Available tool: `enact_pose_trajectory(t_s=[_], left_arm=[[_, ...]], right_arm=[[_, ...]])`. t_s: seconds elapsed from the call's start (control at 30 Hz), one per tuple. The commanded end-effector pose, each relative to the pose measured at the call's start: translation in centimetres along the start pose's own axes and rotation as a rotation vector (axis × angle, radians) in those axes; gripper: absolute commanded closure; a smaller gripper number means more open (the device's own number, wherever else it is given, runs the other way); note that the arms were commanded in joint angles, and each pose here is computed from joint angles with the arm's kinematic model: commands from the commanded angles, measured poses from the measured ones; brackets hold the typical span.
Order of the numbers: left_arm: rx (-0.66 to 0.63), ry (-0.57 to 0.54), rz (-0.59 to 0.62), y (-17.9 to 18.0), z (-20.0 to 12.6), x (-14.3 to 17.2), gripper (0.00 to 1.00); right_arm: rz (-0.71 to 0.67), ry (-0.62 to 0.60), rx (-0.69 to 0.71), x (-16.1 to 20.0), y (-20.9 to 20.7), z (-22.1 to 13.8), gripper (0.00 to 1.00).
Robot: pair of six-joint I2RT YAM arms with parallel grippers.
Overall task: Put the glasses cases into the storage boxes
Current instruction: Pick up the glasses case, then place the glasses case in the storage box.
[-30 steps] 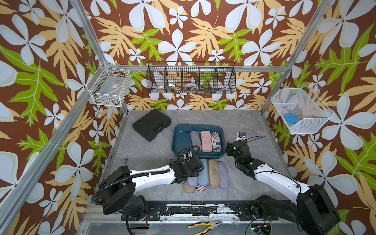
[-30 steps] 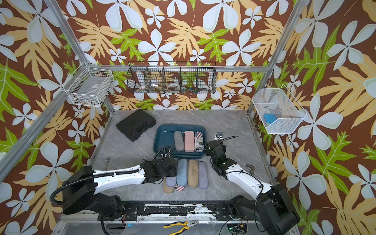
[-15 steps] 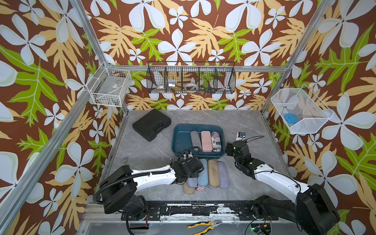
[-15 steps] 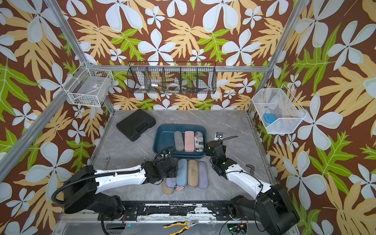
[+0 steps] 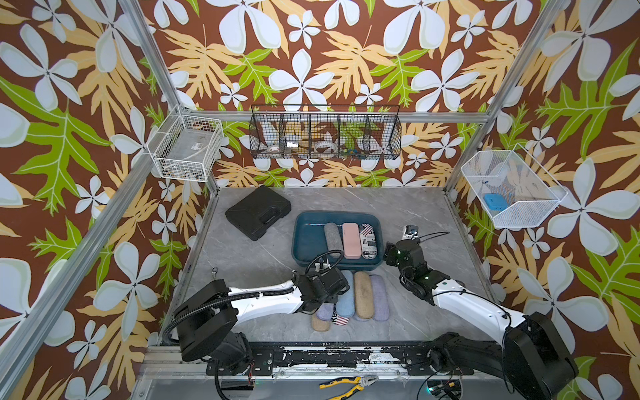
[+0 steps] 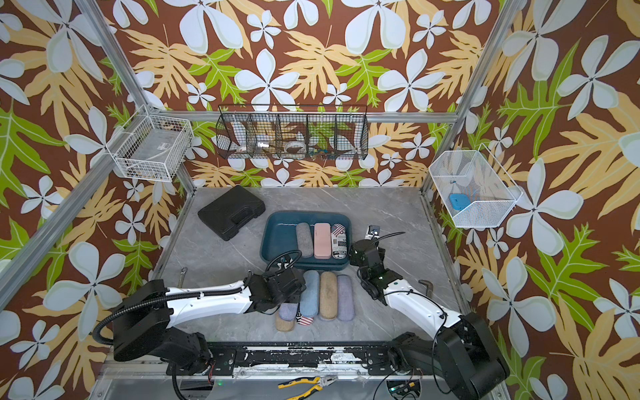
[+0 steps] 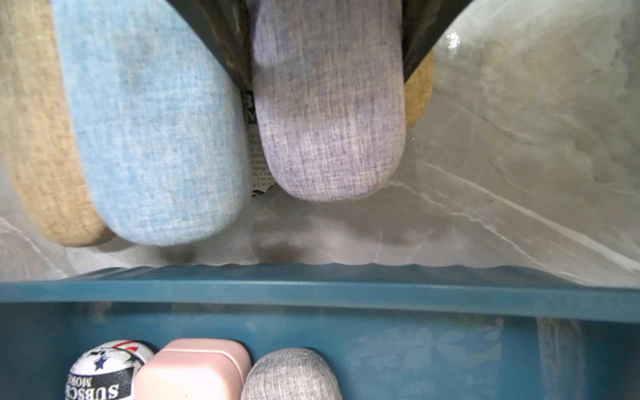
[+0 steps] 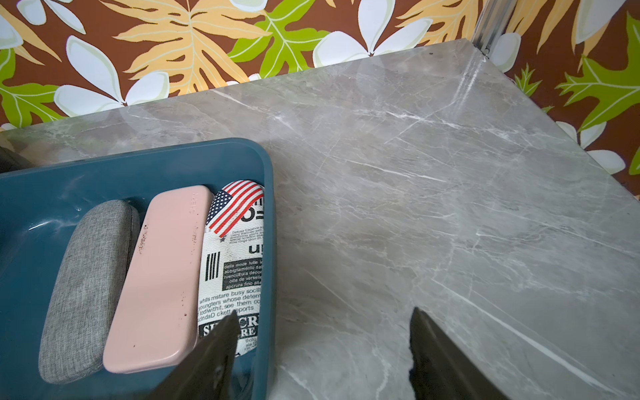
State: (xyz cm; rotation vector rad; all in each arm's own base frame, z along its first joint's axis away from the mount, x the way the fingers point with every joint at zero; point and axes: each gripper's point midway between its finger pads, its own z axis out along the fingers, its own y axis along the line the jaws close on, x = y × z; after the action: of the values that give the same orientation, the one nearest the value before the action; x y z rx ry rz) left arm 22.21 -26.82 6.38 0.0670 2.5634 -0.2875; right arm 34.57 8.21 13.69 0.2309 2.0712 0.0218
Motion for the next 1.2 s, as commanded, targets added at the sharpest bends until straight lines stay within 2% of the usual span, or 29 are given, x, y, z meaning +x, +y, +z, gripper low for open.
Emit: enact_pose_trajectory(t_s=[0.0, 0.33, 0.53, 0.73, 0.97, 1.17], left_arm=[[-0.002, -0.008, -0.002, 0.0, -0.6, -0.3, 0.44], [0.017, -0.079, -0.023, 0.1, -3.5, -2.5, 0.44], [0.031, -0.177, -0.039, 0.3, -6.3, -5.2, 0.44], [0.055, -0.287, -0.089, 0.9, -8.2, -9.2, 0.44], [0.043, -0.425, -0.147, 2.9, -8.3, -15.3, 0.44], [0.016, -0.457, -0.155, 4.1, -6.2, -19.9, 0.43]], right_arm=[[0.002, -0.014, 0.012, -0.2, -0.2, 0.1, 0.24], [0.002, -0.013, 0.009, -0.1, -0.1, 0.1, 0.24], [0.004, -0.017, 0.006, -0.3, -0.1, 0.0, 0.24], [0.008, -0.023, 0.004, -0.5, -0.1, -0.2, 0.24], [0.004, -0.027, 0.004, -0.7, -0.1, -0.3, 0.24], [0.005, -0.032, 0.006, -0.9, -0.2, -0.5, 0.24]])
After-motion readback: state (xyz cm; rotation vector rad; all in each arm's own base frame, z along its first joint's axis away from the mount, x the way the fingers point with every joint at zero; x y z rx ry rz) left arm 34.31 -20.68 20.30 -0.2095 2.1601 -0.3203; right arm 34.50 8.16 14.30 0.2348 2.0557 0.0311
